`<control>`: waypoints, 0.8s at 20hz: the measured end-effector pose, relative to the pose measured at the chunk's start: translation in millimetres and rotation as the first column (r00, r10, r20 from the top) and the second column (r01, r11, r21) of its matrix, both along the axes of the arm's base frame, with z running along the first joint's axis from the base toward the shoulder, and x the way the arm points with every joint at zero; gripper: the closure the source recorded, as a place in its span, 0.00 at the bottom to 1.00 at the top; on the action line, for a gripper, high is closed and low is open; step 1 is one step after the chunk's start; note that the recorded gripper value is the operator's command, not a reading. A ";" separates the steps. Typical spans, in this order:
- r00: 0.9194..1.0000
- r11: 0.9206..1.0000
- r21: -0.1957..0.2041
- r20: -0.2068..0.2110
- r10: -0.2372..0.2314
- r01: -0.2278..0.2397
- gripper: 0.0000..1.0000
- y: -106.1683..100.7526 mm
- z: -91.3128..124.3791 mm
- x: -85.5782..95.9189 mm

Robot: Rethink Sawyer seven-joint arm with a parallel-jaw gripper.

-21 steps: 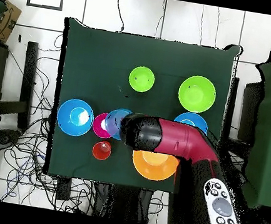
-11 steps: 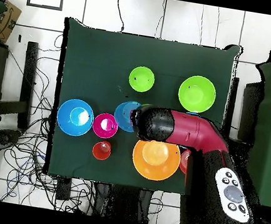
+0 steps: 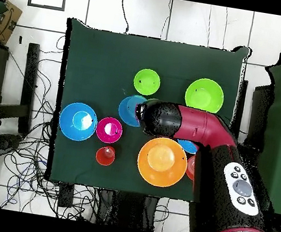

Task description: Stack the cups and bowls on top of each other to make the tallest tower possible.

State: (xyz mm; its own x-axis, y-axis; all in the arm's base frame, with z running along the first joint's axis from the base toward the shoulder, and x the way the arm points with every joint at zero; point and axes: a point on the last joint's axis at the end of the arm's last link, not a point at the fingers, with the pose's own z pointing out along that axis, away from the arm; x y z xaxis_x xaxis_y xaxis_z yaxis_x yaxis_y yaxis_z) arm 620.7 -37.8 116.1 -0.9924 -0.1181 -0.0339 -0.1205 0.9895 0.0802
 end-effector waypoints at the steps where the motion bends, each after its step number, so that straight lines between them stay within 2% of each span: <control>1: 1.000 1.000 0.001 0.003 0.000 0.000 1.00 0.0 -0.2 1.9; 6: 1.000 1.000 0.009 0.024 -0.005 0.005 1.00 -1.3 -4.4 19.5; 14: 0.997 1.000 0.018 0.075 -0.009 0.008 1.00 4.5 -23.0 66.4; 16: 0.997 1.000 0.019 0.080 -0.008 0.006 1.00 6.9 -26.4 72.0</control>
